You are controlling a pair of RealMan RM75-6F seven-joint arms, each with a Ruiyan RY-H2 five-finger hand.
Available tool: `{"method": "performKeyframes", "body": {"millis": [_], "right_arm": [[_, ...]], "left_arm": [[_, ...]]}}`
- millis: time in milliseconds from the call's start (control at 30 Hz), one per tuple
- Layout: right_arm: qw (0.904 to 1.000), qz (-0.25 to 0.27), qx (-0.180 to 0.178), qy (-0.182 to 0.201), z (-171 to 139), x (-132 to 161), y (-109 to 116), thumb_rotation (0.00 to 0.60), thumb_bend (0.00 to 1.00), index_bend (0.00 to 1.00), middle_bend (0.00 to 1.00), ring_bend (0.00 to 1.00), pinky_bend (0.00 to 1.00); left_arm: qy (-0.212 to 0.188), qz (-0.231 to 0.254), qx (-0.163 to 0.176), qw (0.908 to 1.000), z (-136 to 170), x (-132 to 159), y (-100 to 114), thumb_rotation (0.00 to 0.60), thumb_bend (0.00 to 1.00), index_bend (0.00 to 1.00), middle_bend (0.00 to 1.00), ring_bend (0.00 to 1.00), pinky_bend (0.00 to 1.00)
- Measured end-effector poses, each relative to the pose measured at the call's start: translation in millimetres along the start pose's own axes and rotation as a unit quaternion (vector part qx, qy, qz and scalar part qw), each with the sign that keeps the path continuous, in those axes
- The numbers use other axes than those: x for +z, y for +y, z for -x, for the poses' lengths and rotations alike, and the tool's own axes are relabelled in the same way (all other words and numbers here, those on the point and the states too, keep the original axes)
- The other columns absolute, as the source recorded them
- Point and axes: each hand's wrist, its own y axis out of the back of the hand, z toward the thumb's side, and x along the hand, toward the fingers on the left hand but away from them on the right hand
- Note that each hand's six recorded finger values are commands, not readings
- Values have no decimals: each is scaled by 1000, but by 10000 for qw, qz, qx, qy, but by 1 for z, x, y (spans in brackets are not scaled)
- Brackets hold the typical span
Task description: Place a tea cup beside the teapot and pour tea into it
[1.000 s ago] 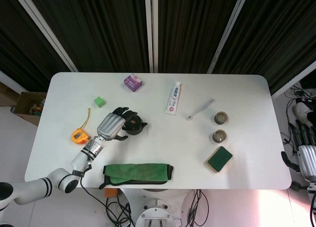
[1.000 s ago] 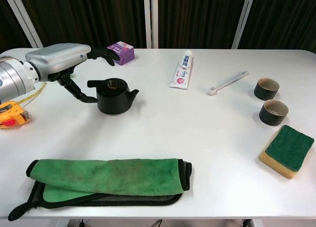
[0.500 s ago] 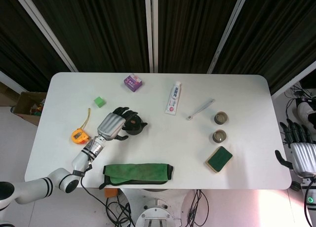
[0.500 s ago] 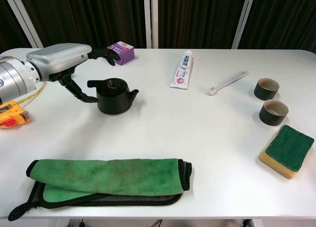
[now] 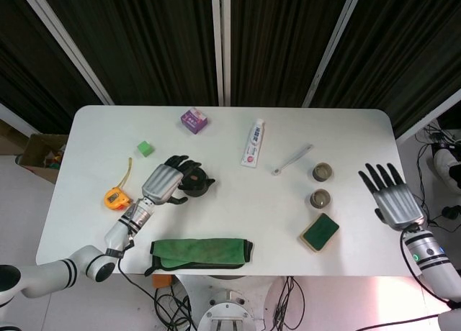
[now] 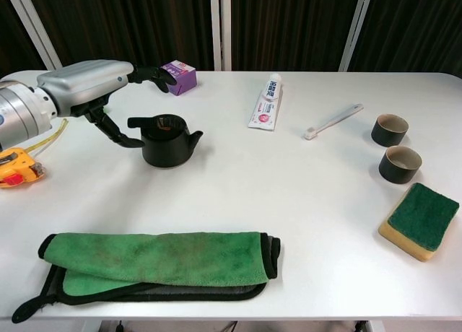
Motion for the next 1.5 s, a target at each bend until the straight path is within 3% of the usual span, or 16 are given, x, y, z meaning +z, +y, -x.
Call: {"method": "performKeyframes", "body": {"millis": [167, 300, 700, 1200, 1500], "right_arm": [[9980, -311, 276, 467, 34, 32, -5, 600, 219, 0, 0, 0, 0], [9967, -145, 462, 652, 59, 54, -16, 600, 219, 0, 0, 0, 0], [9917, -20, 765, 1030, 82, 84, -38, 600, 243, 0, 0, 0, 0], [9911, 10, 836, 1033, 93, 97, -58, 600, 276, 0, 0, 0, 0], [9919, 95, 786, 989, 95, 96, -64, 600, 277, 178, 0, 0, 0]], "left_arm": [[22, -11, -15, 10000, -1, -1, -2, 600, 148, 160, 193, 117, 155], [24, -30, -18, 10000, -1, -1, -3, 600, 147, 160, 193, 118, 155], [49, -20, 18, 10000, -3, -4, 1, 600, 148, 161, 193, 117, 155], [94, -32, 11, 10000, -2, -7, 2, 600, 166, 166, 193, 117, 155], [92, -43, -2, 9999, -3, -8, 1, 600, 166, 166, 193, 118, 155]]}}
